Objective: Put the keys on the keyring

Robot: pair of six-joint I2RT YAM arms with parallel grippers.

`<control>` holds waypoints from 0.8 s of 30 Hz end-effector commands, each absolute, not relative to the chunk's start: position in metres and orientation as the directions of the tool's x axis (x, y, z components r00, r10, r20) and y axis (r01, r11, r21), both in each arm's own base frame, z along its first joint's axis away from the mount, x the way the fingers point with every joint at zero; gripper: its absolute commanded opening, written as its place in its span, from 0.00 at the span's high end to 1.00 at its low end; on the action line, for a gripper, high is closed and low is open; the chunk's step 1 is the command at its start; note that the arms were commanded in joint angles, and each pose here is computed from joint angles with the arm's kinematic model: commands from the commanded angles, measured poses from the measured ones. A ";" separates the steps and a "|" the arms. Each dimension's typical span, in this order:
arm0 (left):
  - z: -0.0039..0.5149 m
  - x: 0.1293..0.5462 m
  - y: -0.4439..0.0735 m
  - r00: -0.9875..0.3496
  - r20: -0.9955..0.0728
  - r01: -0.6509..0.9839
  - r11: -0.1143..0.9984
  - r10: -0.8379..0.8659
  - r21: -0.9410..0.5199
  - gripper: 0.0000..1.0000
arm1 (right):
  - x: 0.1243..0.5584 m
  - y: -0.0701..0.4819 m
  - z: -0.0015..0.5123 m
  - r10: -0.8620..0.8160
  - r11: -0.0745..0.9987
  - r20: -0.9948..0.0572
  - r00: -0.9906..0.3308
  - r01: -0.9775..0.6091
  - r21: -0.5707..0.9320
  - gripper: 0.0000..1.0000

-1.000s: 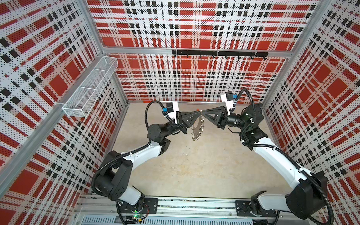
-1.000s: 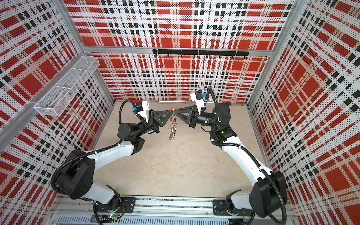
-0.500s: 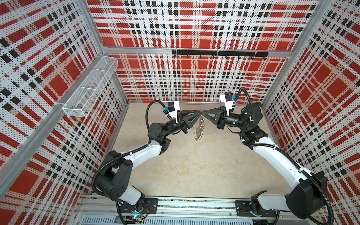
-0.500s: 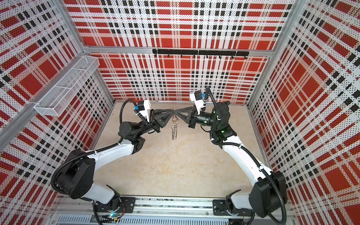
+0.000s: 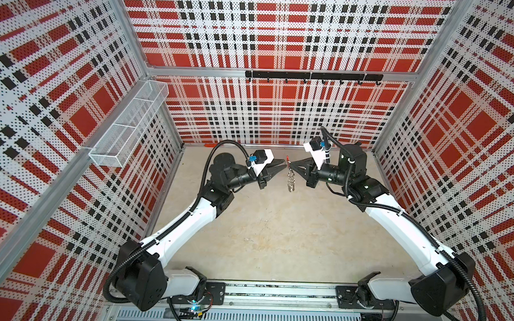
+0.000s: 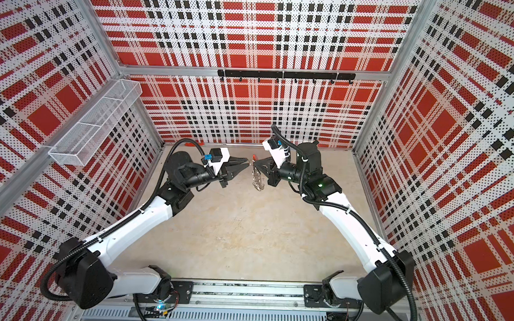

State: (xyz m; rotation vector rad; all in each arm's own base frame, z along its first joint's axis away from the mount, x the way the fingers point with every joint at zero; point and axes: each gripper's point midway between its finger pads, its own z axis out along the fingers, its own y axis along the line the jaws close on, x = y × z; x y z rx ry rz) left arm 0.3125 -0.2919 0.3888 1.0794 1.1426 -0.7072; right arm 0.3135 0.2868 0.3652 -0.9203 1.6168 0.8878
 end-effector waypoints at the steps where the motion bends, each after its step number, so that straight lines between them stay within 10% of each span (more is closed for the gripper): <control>1: 0.352 0.310 -0.294 0.263 -0.932 0.916 0.240 0.248 0.322 0.79 | 0.306 0.287 0.373 -0.206 0.432 -0.976 -0.077 -0.902 -0.020 1.00; 24: 0.356 0.308 -0.305 0.248 -0.937 0.941 0.168 0.246 0.293 0.90 | 0.286 0.294 0.389 -0.171 0.369 -0.984 -0.044 -0.929 -0.023 1.00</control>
